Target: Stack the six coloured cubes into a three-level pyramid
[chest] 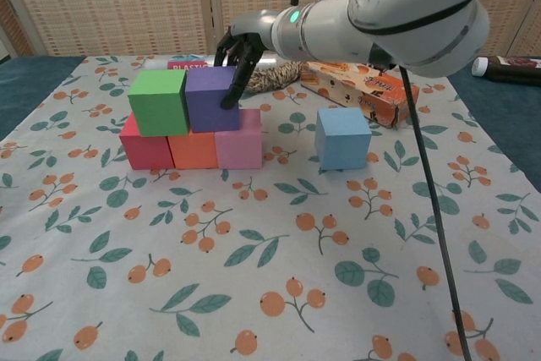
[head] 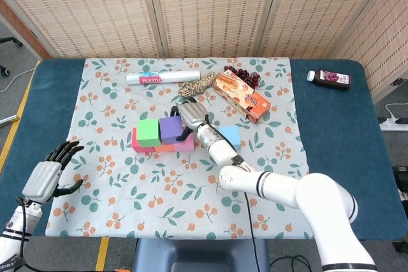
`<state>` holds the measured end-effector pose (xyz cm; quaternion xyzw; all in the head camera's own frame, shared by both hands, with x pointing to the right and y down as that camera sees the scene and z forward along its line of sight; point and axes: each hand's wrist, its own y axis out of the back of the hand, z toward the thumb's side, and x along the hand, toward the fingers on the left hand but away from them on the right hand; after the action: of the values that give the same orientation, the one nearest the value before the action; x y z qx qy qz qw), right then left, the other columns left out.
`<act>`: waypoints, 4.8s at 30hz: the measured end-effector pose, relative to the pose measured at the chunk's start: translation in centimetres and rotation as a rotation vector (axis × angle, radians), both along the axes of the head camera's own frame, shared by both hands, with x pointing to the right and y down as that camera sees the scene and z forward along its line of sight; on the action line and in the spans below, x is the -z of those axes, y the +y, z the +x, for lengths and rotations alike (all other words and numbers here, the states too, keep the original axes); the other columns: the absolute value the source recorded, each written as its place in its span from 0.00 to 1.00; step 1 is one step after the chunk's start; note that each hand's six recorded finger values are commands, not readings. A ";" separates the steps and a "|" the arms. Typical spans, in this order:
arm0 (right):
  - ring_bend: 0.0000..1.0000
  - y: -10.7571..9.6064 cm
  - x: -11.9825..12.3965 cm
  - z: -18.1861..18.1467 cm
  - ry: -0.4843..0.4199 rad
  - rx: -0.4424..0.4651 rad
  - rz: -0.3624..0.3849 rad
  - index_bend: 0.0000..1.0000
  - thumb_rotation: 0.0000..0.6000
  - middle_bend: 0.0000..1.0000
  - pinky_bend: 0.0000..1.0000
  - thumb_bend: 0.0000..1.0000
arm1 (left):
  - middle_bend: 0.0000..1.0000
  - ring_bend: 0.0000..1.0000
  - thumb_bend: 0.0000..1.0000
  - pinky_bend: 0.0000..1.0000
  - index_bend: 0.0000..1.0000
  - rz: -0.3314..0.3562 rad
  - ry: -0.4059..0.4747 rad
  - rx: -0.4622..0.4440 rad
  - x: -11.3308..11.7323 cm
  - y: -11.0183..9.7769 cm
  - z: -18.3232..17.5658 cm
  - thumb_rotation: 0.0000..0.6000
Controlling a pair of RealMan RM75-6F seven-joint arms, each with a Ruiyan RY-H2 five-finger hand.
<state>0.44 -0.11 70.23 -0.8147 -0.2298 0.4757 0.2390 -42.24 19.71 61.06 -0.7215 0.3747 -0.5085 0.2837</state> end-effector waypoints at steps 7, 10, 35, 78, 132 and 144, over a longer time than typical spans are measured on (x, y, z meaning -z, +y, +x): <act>0.17 0.2 -0.1 -0.3 0.002 -0.007 -0.006 0.43 1.00 0.38 0.00 0.03 | 0.05 0.01 0.30 0.14 0.13 -0.003 0.003 0.002 -0.1 0.1 -0.2 1.00; 0.17 0.3 -0.2 -0.5 0.002 -0.005 -0.010 0.43 1.00 0.38 0.00 0.03 | 0.05 0.01 0.30 0.14 0.13 -0.004 0.004 0.004 -0.1 0.1 -0.2 1.00; 0.17 0.6 0.4 -0.5 0.020 -0.016 0.000 0.42 1.00 0.38 0.00 0.03 | 0.05 0.00 0.30 0.14 0.13 -0.005 0.014 0.001 -0.3 0.3 -0.1 1.00; 0.17 1.0 0.4 -0.9 0.042 -0.060 -0.020 0.39 1.00 0.38 0.00 0.03 | 0.04 0.00 0.30 0.14 0.13 -0.017 0.022 0.005 -0.9 0.5 -0.4 1.00; 0.00 -1.1 4.6 6.8 0.029 -0.111 0.068 0.00 1.00 0.06 0.00 0.02 | 0.00 0.00 0.30 0.05 0.07 -0.107 -0.038 -0.191 -5.4 -5.7 5.1 1.00; 0.00 -1.5 3.0 7.0 0.031 -0.129 0.064 0.00 1.00 0.06 0.00 0.02 | 0.00 0.00 0.30 0.03 0.04 -0.156 -0.083 -0.253 -7.1 -7.2 8.3 1.00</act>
<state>7.41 -1.65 67.25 -0.7828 -0.2932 0.4949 0.2374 -33.96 12.56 68.16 -0.7612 0.2281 -0.5256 0.3037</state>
